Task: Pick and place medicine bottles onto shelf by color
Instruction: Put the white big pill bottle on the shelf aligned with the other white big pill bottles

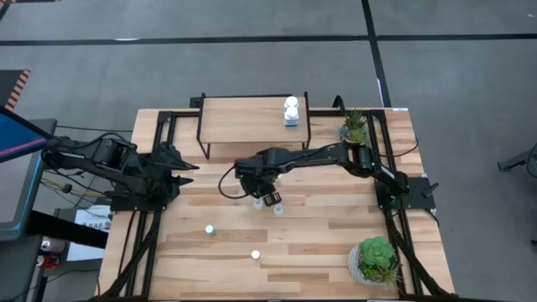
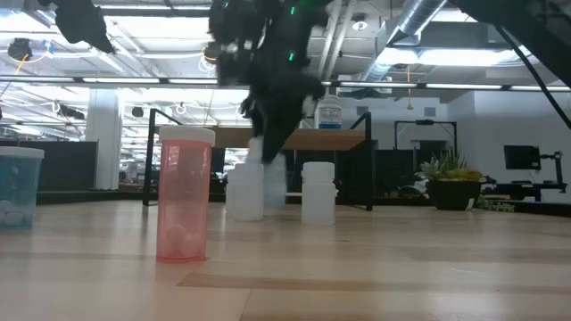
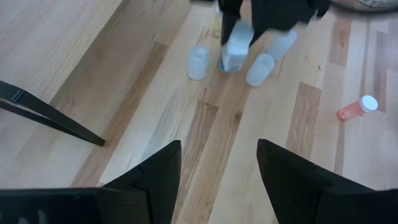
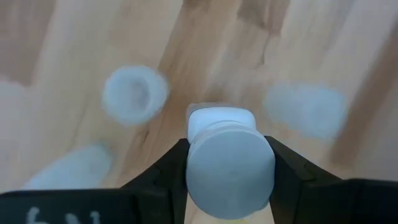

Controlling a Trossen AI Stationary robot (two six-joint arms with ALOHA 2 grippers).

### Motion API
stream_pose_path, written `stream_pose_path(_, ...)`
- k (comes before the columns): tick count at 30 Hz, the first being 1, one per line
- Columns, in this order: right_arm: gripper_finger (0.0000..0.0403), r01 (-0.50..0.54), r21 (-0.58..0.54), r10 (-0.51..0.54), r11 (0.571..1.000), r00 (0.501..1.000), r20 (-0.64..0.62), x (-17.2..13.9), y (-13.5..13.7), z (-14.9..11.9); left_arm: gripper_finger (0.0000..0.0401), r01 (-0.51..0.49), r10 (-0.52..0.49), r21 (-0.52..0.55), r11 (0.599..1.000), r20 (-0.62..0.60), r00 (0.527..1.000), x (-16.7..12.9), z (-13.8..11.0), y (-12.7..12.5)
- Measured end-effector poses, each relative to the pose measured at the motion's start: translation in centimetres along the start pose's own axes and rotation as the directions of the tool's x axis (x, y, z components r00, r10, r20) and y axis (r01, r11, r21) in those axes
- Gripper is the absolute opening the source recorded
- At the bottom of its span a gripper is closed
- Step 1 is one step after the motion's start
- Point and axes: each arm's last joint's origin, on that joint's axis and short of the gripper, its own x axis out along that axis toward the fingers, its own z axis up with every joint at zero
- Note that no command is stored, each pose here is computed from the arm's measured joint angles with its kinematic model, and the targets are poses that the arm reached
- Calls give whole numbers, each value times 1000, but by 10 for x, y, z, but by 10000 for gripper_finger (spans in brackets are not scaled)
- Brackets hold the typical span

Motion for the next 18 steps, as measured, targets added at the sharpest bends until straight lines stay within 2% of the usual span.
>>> stream_pose_path(8, 164, 17, 135, -23, 991, 999, 46, -79, -11, 0, 196, 0, 0, 0, 1000, 0, 1000, 0, 0, 0)
stream_pose_path(18, 164, 55, 357, -80, 932, 995, 56, -143, -46, -46, 196, 0, 0, 0, 1000, -1, 1000, 0, 0, 0)
